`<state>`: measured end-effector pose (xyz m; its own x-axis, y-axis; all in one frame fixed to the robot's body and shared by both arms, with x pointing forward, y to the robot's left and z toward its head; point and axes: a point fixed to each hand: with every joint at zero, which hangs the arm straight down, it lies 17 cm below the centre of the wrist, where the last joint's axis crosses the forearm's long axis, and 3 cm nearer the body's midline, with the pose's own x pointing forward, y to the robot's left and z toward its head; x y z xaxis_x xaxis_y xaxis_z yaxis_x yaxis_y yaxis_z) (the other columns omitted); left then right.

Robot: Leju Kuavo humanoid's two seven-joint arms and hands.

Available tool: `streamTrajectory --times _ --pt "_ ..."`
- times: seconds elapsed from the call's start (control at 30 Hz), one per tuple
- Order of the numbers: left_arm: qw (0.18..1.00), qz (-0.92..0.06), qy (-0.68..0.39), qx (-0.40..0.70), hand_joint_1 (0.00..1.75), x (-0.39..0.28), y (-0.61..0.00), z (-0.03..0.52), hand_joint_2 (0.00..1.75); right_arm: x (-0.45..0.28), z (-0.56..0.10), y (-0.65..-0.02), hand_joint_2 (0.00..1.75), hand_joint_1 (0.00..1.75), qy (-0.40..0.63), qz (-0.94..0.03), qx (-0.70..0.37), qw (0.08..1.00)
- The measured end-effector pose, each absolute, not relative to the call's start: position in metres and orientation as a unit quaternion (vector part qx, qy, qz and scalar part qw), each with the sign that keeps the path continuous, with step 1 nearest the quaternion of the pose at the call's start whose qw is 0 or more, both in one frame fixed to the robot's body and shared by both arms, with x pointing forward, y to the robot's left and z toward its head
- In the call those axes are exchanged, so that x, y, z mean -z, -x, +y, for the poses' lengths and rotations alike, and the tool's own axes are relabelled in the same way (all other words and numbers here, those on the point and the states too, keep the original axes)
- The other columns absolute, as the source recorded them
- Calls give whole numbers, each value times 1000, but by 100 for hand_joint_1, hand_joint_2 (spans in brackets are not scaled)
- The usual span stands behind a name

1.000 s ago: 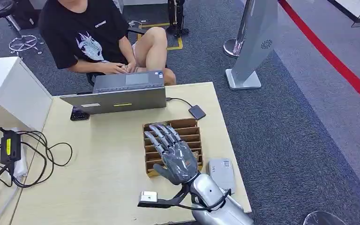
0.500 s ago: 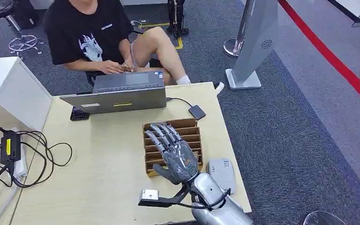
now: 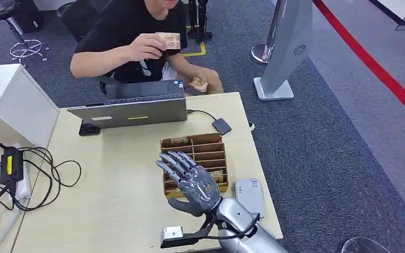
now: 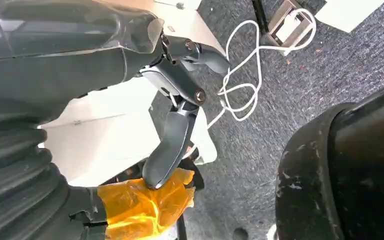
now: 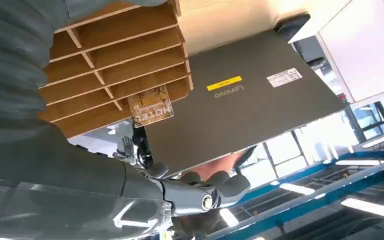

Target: Pass the card to the sensor for recognition and then transmit it.

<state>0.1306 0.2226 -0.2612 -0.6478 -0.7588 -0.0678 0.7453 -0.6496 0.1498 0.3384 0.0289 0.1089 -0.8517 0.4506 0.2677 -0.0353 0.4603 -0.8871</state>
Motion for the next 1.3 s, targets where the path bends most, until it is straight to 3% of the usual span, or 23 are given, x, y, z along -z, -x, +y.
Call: streamTrajectory --times 1.3 --pt "356 -61 -61 931 0 258 -138 213 175 -71 22 -335 175 0 227 -773 -566 176"
